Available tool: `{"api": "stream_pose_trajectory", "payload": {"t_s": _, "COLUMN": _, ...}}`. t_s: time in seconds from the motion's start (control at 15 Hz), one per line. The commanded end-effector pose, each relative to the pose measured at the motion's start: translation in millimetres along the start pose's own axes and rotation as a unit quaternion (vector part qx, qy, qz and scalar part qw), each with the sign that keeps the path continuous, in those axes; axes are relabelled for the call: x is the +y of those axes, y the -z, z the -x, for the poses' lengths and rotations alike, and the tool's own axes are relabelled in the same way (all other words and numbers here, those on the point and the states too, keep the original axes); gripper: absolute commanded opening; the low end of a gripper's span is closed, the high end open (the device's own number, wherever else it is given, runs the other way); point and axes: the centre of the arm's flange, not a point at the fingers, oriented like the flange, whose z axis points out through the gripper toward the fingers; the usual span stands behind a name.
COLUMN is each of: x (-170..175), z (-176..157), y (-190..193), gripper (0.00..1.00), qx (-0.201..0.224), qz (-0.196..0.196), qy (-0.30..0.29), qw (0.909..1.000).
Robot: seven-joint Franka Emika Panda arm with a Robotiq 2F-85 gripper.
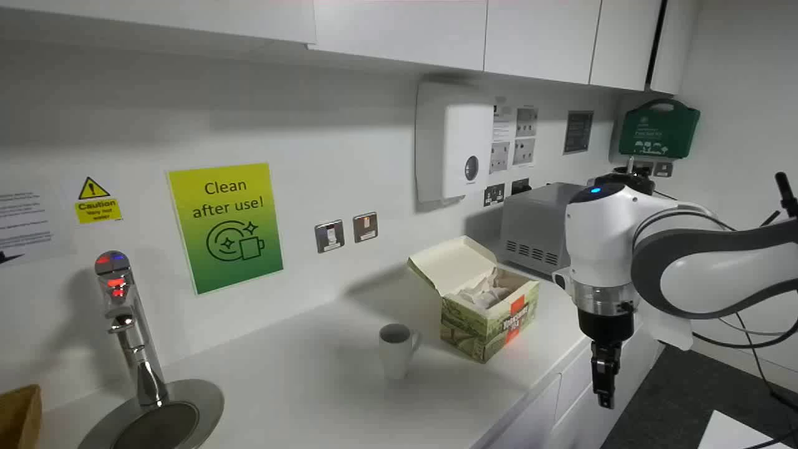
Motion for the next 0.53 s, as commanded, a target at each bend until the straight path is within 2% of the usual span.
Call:
{"api": "stream_pose_trajectory", "payload": {"t_s": 0.0, "x": 0.0, "z": -0.2, "y": -0.4, "gripper": 1.0, "qx": -0.001, "qz": 0.0, "qy": 0.0, "qw": 1.0}}
{"api": "stream_pose_trajectory", "payload": {"t_s": 0.13, "x": -1.9, "z": -4.3, "y": 2.5, "gripper": 1.0, "qx": 0.004, "qz": 0.002, "qy": -0.006, "qw": 1.0}}
{"api": "stream_pose_trajectory", "payload": {"t_s": 0.27, "x": -1.2, "z": -9.8, "y": 16.1, "gripper": 1.0, "qx": 0.025, "qz": 0.016, "qy": -0.034, "qw": 0.999}}
{"api": "stream_pose_trajectory", "payload": {"t_s": 0.47, "x": 13.1, "z": -22.2, "y": 46.2, "gripper": 1.0, "qx": 0.05, "qz": 0.012, "qy": -0.073, "qw": 0.996}}
